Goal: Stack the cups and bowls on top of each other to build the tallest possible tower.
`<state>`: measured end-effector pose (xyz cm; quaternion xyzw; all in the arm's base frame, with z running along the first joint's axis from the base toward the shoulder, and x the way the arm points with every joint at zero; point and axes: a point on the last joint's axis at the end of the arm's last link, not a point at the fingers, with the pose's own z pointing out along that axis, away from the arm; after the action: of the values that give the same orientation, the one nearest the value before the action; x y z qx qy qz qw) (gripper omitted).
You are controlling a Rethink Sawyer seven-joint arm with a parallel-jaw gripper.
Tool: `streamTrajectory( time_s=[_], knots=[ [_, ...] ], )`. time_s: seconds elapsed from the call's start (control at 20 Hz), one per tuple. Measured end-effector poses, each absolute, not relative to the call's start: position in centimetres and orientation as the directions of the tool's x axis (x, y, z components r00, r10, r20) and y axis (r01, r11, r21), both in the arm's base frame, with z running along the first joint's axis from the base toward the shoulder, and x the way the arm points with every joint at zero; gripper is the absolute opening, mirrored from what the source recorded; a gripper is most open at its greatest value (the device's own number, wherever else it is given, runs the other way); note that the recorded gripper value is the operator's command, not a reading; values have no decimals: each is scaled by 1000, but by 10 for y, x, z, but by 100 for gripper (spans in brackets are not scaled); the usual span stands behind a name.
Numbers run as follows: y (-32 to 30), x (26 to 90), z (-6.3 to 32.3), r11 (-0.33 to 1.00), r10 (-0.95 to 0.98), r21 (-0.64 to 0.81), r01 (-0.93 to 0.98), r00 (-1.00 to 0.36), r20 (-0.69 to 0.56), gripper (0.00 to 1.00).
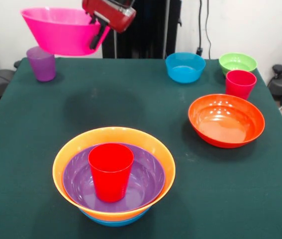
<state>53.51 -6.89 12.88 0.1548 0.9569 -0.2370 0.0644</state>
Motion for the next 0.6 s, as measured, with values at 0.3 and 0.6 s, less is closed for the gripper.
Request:
streamTrajectory(
  time_s=[0.3,0.6],
  knots=[
    [-69,535,147,842,228,-456,290,-956,-187,0],
    [-57,546,152,854,206,-445,269,-961,-184,0]
  ],
)
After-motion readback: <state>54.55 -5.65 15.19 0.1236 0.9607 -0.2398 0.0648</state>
